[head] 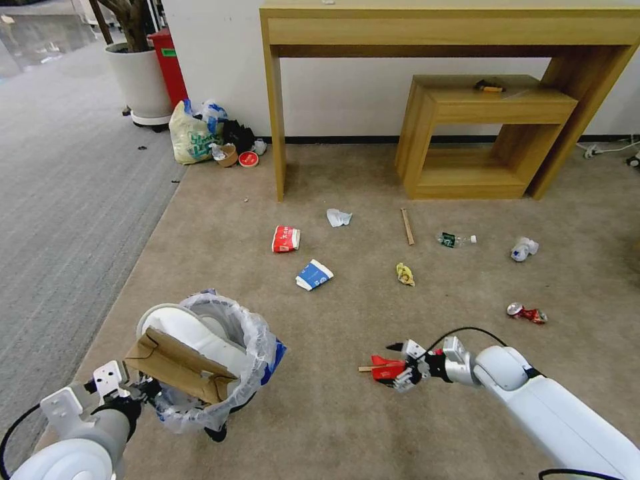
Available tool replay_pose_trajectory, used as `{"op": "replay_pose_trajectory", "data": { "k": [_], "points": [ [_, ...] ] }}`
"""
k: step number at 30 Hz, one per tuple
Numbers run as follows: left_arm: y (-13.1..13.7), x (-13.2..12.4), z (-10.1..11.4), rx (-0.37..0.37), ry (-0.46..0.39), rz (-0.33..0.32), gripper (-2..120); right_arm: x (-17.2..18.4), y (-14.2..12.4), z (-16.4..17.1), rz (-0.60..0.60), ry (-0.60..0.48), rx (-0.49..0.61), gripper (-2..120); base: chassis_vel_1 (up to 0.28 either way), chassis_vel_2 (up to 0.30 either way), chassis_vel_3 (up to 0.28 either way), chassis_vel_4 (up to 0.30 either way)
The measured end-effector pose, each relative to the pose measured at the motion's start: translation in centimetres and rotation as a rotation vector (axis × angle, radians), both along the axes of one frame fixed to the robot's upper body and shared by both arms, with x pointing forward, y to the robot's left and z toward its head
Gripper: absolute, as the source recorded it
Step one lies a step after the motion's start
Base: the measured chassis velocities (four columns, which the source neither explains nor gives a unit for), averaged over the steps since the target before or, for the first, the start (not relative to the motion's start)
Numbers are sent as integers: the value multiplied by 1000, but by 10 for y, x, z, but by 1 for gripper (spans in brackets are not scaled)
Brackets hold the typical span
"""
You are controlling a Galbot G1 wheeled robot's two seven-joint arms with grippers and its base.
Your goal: Pick up the trash bin and place the garbage on the floor into it.
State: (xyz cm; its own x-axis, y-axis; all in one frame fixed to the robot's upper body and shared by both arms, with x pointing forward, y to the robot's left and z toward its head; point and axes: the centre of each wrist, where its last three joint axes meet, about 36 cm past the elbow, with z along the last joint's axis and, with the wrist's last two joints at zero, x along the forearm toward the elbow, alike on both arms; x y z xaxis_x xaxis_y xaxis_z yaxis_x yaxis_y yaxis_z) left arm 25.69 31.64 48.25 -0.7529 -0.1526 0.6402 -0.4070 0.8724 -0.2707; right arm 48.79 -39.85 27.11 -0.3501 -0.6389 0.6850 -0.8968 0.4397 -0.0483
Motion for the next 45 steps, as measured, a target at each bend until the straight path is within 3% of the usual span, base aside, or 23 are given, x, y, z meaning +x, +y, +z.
{"op": "replay_pose_trajectory", "data": {
  "k": [9,25,29,35,45],
  "points": [
    [0,0,-1,-8,-3,-3,0,29,-24,-7,-25,-30,-97,100,0,0,0,0],
    [2,3,-6,-12,3,2,0,42,-25,-26,-14,36,-188,98,0,0,0,0],
    [1,4,-6,-14,0,-1,0,45,-22,-30,-23,48,-194,93,0,0,0,0],
    [0,5,-6,-16,-1,-6,0,50,-12,-39,-29,61,-213,72,0,0,0,0],
    [1,4,-4,-14,-3,-7,0,52,-5,-44,-29,61,-211,49,0,0,0,0]
  ]
}}
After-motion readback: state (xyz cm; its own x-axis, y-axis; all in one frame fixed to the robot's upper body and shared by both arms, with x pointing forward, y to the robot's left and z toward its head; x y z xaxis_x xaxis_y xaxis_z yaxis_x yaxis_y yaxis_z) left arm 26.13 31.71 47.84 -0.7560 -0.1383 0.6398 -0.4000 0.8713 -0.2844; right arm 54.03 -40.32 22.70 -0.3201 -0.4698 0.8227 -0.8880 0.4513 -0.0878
